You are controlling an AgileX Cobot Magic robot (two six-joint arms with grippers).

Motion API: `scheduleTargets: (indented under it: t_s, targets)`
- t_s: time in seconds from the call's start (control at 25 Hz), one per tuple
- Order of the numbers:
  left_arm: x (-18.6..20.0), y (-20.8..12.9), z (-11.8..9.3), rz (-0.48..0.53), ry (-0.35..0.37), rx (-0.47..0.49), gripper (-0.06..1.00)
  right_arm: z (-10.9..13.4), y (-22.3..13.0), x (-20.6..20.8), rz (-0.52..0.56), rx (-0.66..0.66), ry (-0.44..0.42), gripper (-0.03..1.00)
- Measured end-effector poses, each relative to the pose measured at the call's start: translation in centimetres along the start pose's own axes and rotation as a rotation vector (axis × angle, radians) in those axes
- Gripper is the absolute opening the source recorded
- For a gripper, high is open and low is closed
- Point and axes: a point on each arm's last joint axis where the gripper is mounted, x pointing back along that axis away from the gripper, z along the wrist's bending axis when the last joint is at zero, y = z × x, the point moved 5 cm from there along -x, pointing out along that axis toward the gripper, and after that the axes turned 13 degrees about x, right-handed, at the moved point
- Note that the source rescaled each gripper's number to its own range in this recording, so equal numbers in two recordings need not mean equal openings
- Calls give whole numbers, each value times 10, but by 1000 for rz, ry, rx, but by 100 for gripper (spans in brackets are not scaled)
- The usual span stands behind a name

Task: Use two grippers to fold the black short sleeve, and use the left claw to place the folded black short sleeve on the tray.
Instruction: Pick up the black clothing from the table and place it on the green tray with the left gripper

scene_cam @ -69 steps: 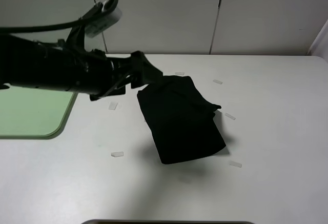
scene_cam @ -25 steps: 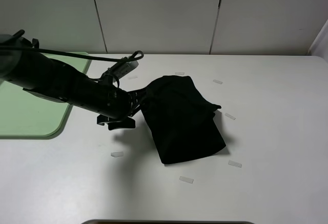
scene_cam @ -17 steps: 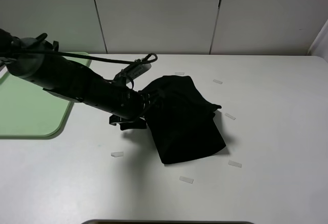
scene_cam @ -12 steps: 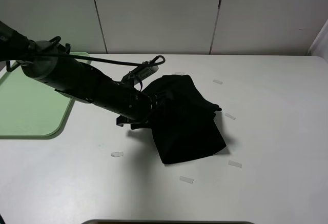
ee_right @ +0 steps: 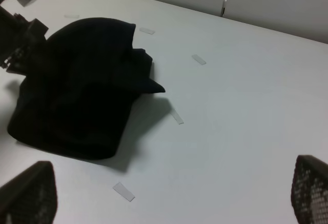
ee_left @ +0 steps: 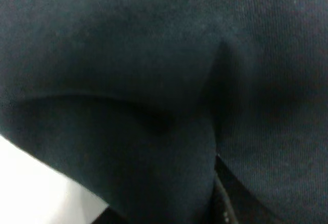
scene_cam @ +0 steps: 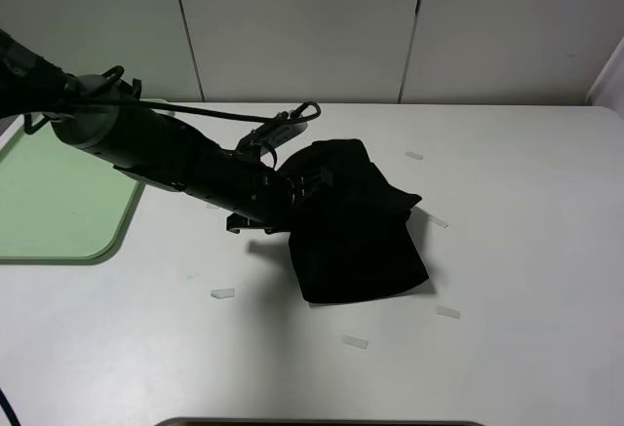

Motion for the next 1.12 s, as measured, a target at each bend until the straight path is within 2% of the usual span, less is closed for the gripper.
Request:
scheduleTargets:
  t_s: [0.2, 0.44, 0.64, 0.76, 0.88, 1.12]
  targets:
    - [17, 17, 12, 21, 28, -206, 18, 0, 0, 0, 0, 0, 0, 100]
    - [58, 47, 34, 65, 168, -641, 18, 0, 0, 0, 0, 0, 0, 100]
    - [96, 75, 49, 48, 296, -841, 18, 0, 0, 0, 0, 0, 0, 100]
    - [115, 89, 64, 53, 380, -938, 18, 0, 0, 0, 0, 0, 0, 100]
    - [130, 100, 84, 74, 460, -993, 18, 0, 0, 0, 0, 0, 0, 100]
    - [156, 131, 114, 2, 624, -1040, 18, 0, 0, 0, 0, 0, 0, 100]
